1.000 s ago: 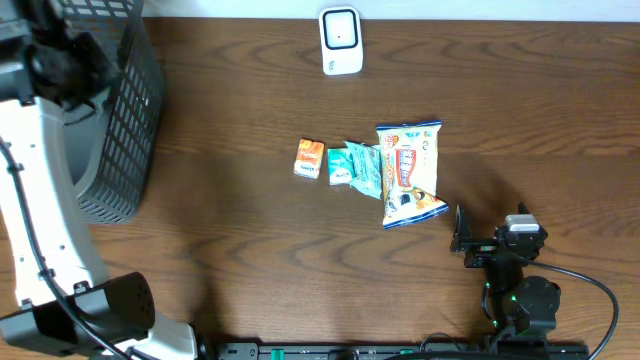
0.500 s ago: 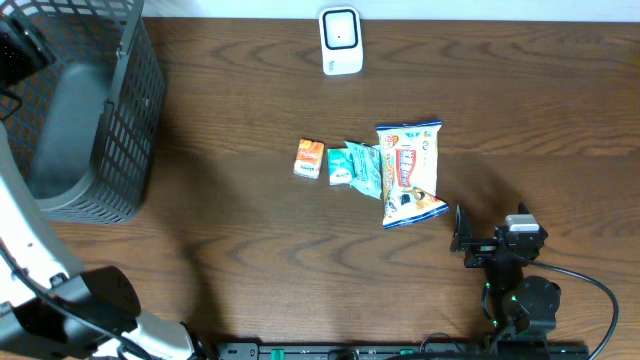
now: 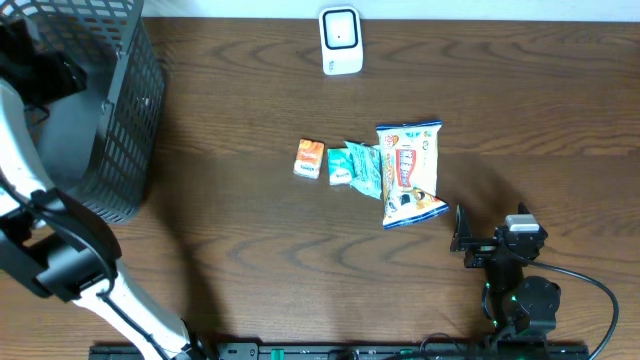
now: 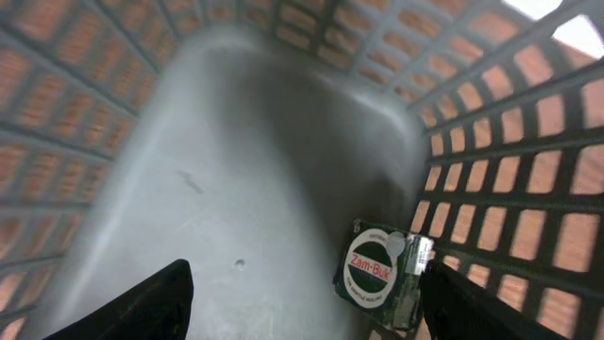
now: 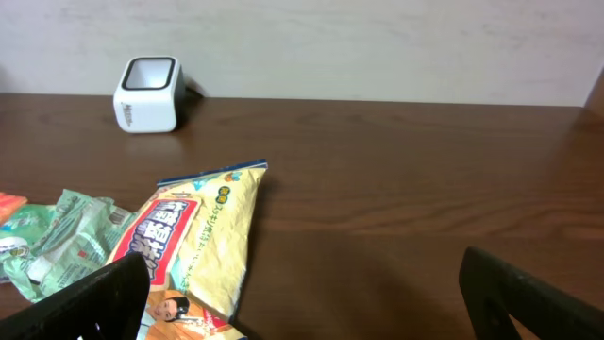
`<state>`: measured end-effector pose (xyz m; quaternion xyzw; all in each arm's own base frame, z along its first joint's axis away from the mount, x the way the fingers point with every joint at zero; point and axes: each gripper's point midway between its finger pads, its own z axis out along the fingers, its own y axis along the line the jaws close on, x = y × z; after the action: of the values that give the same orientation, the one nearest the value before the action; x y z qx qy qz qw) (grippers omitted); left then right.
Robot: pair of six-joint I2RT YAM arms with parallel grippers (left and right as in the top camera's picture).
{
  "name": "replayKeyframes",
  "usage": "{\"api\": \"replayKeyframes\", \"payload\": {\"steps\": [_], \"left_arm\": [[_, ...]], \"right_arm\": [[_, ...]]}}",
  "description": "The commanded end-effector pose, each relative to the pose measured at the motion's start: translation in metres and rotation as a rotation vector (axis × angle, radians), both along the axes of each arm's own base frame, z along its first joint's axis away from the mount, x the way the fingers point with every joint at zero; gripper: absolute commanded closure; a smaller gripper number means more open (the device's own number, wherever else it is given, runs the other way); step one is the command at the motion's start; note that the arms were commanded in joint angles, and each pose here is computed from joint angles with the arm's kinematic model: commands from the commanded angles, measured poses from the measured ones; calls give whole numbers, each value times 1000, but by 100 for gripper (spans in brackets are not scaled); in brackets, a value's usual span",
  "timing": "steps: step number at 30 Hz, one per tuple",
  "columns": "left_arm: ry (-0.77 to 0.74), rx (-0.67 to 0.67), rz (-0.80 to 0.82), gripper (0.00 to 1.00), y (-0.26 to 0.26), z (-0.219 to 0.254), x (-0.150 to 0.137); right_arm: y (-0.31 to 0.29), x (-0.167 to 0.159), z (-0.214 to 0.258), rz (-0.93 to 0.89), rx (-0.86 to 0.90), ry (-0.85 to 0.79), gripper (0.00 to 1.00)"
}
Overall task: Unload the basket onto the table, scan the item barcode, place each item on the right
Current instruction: 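Move the left gripper into the basket toward the green Zam-Buk tin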
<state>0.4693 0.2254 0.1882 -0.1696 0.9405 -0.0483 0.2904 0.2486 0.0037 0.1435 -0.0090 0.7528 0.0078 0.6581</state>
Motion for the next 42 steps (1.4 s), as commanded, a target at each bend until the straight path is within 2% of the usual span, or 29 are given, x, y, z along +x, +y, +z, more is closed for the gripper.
{"api": "replayKeyframes", "payload": {"steps": [1, 6, 13, 24, 30, 42], "left_arm": [[15, 1, -101, 24, -4, -18, 5], [-5, -93, -196, 24, -23, -32, 10], [20, -112, -214, 23, -27, -42, 5], [113, -183, -231, 23, -34, -87, -3], [101, -248, -272, 23, -44, -98, -1], [145, -286, -282, 23, -49, -119, -5]], "right_arm": [[-1, 0, -1, -6, 10, 1, 1], [-1, 0, -1, -6, 10, 1, 1], [-1, 0, -1, -6, 10, 1, 1], [-1, 0, -1, -6, 10, 1, 1], [-1, 0, -1, -6, 10, 1, 1], [-1, 0, -1, -6, 10, 1, 1]]}}
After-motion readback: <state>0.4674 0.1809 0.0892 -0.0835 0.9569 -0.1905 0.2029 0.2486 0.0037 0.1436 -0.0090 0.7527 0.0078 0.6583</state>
